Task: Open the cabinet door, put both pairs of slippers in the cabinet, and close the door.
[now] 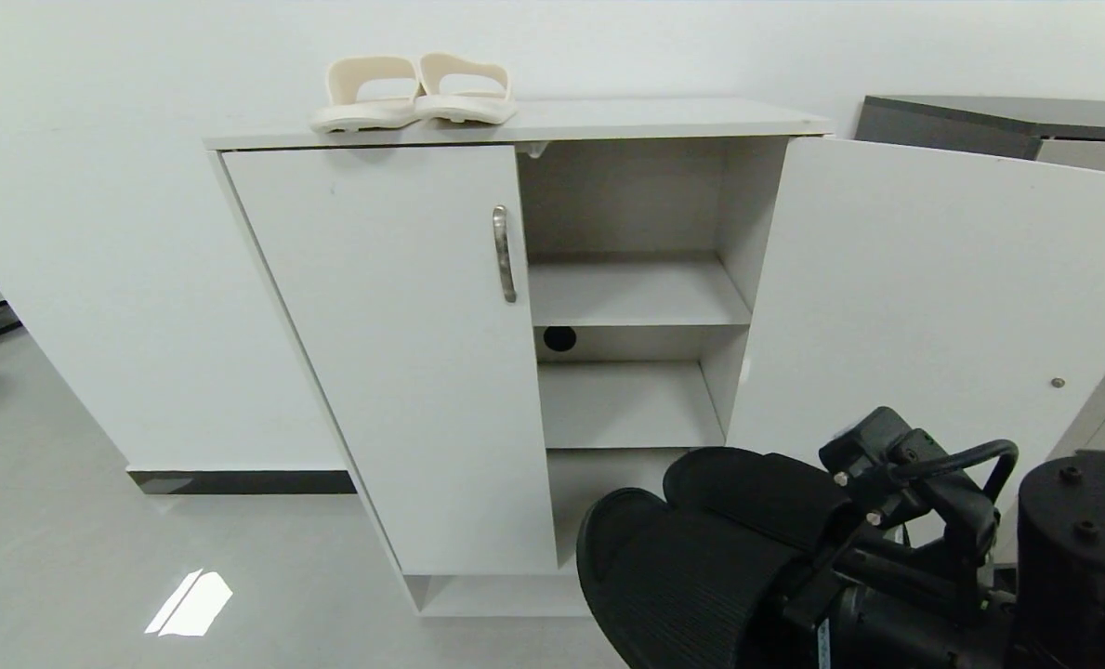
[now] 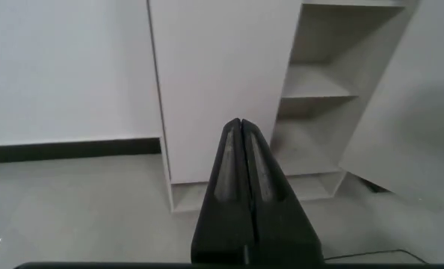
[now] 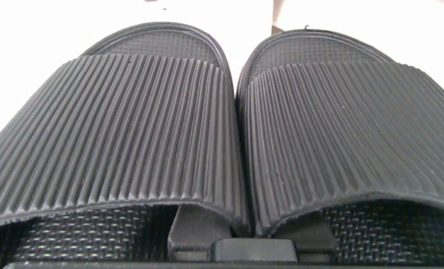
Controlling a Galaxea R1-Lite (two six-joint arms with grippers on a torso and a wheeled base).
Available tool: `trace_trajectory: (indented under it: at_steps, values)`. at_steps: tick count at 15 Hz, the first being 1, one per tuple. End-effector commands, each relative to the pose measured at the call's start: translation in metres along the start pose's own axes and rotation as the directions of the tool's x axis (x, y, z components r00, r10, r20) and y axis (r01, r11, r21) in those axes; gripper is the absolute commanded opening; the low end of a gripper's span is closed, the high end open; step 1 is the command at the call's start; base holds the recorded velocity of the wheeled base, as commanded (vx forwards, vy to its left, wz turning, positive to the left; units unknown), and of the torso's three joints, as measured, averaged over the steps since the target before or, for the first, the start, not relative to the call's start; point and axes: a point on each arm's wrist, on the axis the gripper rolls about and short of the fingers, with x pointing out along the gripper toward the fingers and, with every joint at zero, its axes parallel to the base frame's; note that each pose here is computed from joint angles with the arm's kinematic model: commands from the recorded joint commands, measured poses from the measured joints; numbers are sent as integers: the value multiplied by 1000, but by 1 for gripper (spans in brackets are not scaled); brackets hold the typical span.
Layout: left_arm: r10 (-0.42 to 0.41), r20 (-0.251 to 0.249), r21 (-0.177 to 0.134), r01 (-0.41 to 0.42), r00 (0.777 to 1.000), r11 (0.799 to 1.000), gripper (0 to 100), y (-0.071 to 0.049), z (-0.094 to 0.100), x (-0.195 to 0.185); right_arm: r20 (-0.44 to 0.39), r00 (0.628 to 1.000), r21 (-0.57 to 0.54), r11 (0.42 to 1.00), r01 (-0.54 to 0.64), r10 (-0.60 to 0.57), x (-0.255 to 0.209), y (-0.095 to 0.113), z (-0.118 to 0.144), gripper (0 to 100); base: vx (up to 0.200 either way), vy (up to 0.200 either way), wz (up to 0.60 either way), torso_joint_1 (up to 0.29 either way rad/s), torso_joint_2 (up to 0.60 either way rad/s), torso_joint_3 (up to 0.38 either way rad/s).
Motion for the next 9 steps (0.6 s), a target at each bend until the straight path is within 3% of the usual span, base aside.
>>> trace_trajectory:
  at_steps: [1,2,4,5,6,7,8,9]
  values:
    - [2,31,1,-2,1000,1000,0,0,-4,-2,-7,1000,0,1000,0,0,1,0,-2,0,0,0,0,0,0,0]
    - [35,17,21,-35,999,999,0,1,-6,-2,-17,1000,0,1000,-2,2,3,0,-3,0,0,0,0,0,0,0]
    - [52,2,93,-52,999,994,0,1,-8,-2,-25,1000,-1,1000,-2,2,6,1,-5,0,0,0,0,0,0,0]
    - [47,2,83,-48,999,995,0,1,-8,-2,-26,1000,-1,1000,-2,2,6,1,-5,0,0,0,0,0,0,0]
    - [52,4,40,-52,999,998,0,1,-8,-2,-28,1000,-1,1000,-2,2,6,1,-6,0,0,0,0,0,0,0]
    - [54,4,18,-54,999,998,0,1,-8,-2,-33,999,-4,1000,-8,8,8,2,-6,0,0,0,0,0,0,0]
    - [53,7,5,-53,999,999,0,1,-8,-2,-45,999,2,1000,-27,27,16,7,-7,0,0,0,0,0,0,0]
    - [53,9,11,-53,999,999,0,1,-8,-2,-60,998,40,999,-22,25,29,11,-12,0,0,0,0,0,0,0]
